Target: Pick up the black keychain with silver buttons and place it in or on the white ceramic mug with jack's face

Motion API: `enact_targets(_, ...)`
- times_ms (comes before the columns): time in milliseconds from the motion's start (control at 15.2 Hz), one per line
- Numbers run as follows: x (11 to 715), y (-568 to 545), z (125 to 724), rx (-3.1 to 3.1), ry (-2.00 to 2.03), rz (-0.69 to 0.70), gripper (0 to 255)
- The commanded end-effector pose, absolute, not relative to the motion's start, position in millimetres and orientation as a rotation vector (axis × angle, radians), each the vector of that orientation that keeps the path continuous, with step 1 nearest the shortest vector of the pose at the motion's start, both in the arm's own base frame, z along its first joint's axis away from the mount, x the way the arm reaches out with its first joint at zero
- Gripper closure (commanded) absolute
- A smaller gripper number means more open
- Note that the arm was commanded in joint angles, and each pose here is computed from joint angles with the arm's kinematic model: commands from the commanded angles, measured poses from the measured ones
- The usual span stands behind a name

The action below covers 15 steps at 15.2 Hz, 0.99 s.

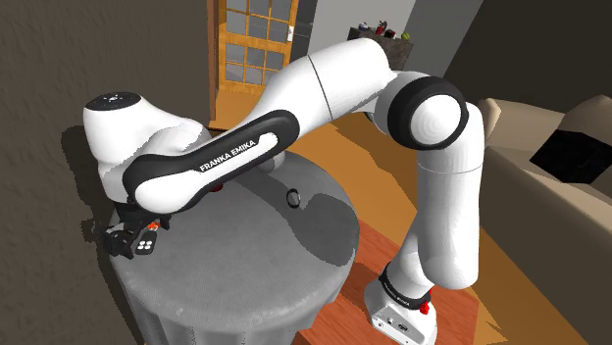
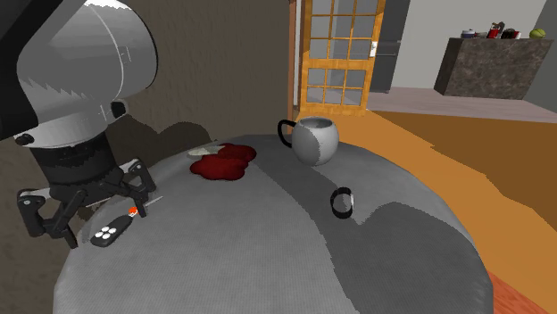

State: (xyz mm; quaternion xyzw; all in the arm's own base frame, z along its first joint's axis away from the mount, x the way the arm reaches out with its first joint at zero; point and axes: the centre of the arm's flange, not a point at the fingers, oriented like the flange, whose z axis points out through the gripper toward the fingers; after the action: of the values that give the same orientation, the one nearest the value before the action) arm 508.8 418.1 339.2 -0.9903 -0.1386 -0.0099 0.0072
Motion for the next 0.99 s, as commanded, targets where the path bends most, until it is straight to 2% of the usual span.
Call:
enact_targets(0,508.8,418.1,339.2,-3.097,-0.433,-0.031,0)
enact_targets(66,508.8,418.1,339.2,-3.097,-0.433,-0.031,0)
enact_targets(132,508.8,418.1,339.2,-3.097,-0.433,-0.031,255)
enact_targets(924,508.9,418.1,355.0,-3.097,-0.433,-0.031,255)
